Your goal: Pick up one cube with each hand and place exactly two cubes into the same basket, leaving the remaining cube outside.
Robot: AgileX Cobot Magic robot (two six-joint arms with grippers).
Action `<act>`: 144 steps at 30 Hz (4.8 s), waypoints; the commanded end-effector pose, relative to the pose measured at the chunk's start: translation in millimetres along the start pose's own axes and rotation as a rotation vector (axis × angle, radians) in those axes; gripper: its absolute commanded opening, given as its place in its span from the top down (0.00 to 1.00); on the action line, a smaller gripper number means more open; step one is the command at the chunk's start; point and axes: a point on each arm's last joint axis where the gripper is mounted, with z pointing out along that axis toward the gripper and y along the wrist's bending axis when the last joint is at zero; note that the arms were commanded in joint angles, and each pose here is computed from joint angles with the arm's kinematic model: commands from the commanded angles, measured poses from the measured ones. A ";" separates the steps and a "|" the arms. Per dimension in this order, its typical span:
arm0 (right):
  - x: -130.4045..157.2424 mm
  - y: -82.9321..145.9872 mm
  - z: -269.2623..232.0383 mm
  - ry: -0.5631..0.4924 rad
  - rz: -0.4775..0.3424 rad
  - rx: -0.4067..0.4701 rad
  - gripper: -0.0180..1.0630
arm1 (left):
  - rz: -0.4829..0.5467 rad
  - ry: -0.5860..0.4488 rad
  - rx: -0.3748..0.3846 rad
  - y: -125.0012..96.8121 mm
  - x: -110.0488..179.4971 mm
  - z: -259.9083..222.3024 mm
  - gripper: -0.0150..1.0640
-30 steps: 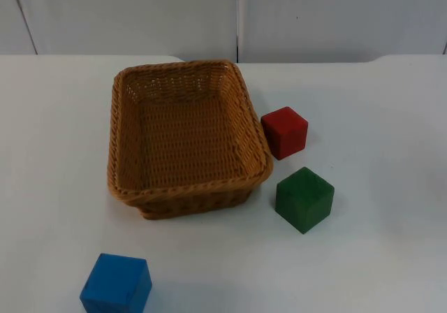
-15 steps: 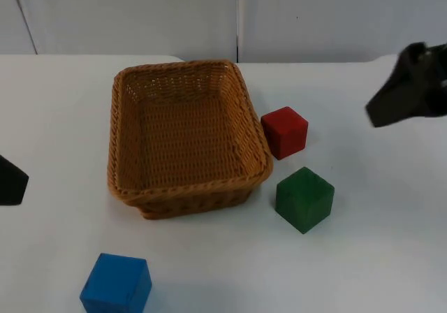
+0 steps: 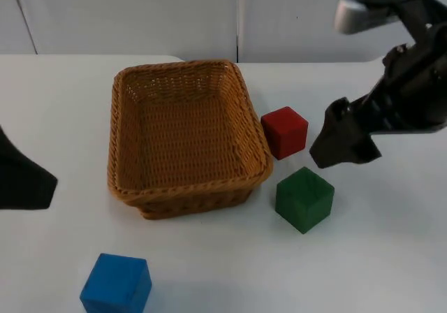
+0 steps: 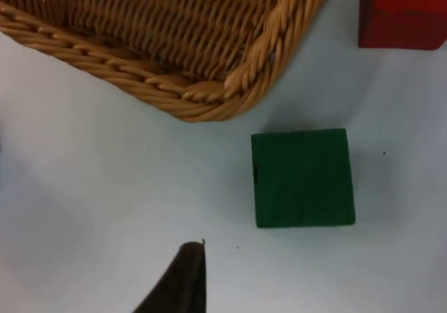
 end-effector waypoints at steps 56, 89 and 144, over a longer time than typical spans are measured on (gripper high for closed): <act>5.6 1.3 121.8 0.059 -0.132 0.030 0.01 | -0.075 0.361 -0.139 16.5 23.6 175.8 0.01; 3.9 4.7 108.3 0.101 -0.137 0.000 0.98 | -0.148 0.368 -0.128 14.0 24.2 174.9 0.99; -51.8 18.7 -45.5 -0.251 -0.171 0.012 0.98 | -0.063 -0.125 0.034 -26.3 -25.2 39.5 0.99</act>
